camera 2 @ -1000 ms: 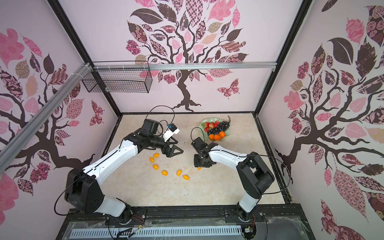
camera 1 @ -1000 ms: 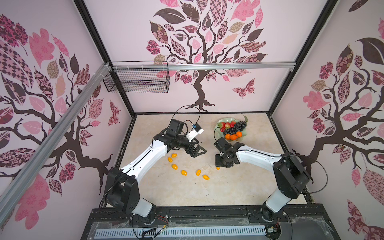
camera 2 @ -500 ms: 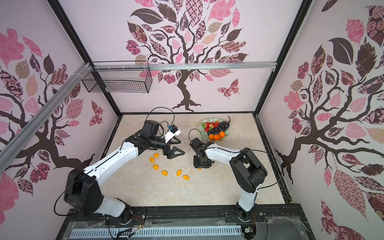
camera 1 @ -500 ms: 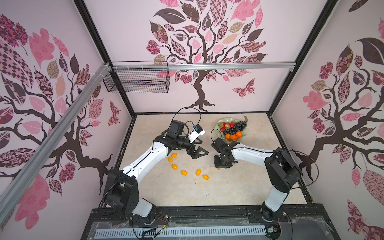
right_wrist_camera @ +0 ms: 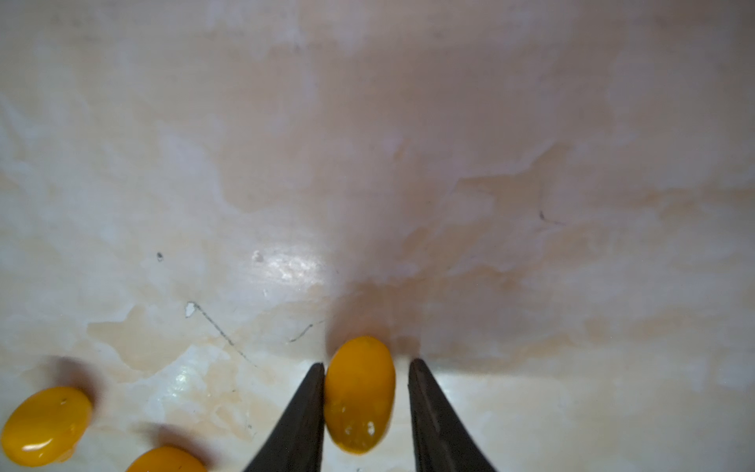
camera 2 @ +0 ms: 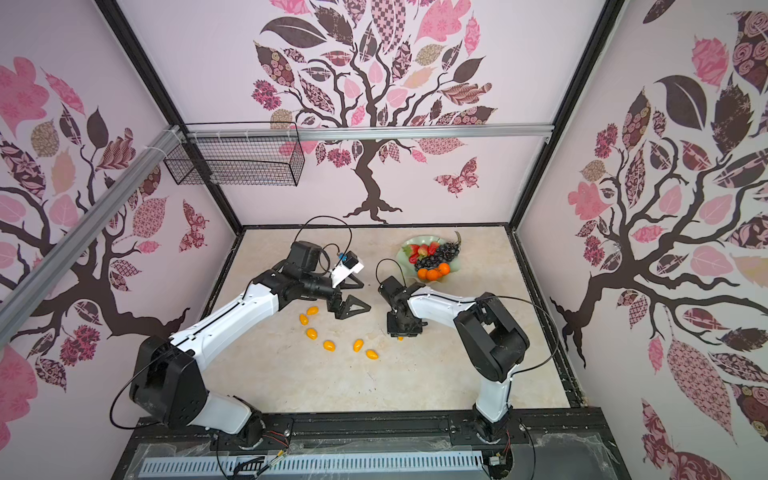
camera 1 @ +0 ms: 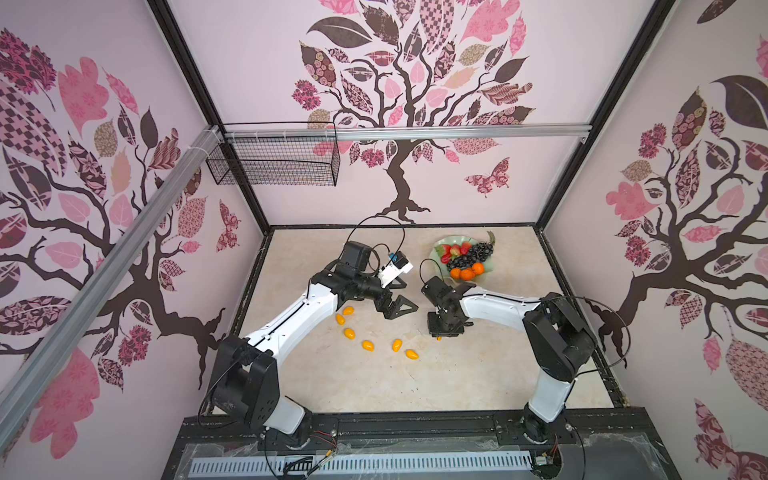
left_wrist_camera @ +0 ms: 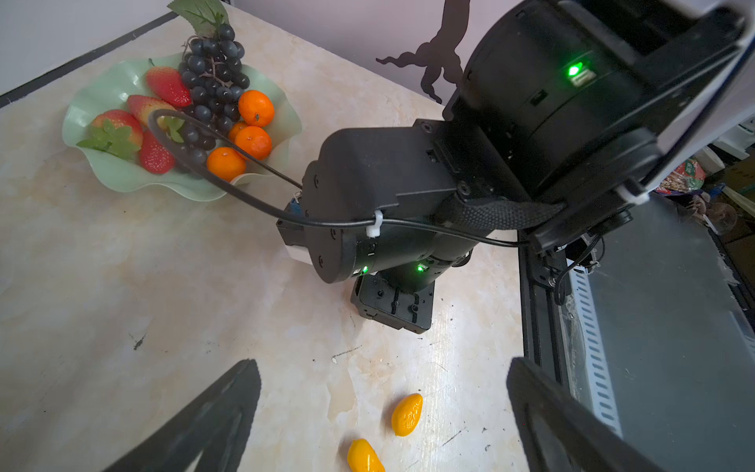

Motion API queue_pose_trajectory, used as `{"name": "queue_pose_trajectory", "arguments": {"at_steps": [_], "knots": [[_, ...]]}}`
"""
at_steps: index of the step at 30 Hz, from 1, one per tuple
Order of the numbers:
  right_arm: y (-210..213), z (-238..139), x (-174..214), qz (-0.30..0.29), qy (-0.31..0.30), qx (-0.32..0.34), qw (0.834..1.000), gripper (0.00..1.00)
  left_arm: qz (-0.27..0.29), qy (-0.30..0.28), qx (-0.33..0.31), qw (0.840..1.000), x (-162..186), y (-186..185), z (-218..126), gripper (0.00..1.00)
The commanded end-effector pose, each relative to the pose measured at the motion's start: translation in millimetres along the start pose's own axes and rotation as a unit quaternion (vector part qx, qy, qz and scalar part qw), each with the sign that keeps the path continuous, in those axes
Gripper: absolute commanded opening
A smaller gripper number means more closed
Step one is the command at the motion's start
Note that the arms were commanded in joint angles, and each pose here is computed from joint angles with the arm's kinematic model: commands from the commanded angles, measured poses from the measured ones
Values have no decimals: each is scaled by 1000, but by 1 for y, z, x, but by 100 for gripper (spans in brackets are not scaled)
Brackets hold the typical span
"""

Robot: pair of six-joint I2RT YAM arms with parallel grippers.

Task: Place and organize the fake fruits in the fruit bowl
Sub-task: 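Carry the yellow fruit with the right gripper over the bowl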

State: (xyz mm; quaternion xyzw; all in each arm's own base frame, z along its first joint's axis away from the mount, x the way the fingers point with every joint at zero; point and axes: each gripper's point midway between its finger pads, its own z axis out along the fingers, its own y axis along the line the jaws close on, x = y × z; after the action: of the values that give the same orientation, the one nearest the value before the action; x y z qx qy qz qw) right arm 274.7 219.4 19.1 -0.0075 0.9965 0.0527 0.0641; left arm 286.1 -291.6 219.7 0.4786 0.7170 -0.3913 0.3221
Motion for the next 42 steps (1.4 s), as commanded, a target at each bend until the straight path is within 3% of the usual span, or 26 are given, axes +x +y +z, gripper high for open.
{"name": "queue_pose_trajectory", "arguments": {"at_steps": [1, 11, 22, 31, 42], "knots": [[3, 2, -6, -3, 0, 11, 1000, 36, -16, 12, 16, 1000, 13, -1, 8, 99], [0, 0, -11, -3, -14, 21, 1000, 30, -24, 11, 4, 1000, 12, 5, 11, 99], [1, -49, -38, 14, -114, -6, 993, 27, -31, -38, -85, 995, -9, 37, 8, 99], [-33, -86, -78, 75, -169, -51, 981, 27, -23, -128, -190, 973, -42, 62, -4, 99], [-70, -112, -134, 105, -219, -60, 968, 27, -41, -149, -250, 956, -63, 88, 18, 99]]}}
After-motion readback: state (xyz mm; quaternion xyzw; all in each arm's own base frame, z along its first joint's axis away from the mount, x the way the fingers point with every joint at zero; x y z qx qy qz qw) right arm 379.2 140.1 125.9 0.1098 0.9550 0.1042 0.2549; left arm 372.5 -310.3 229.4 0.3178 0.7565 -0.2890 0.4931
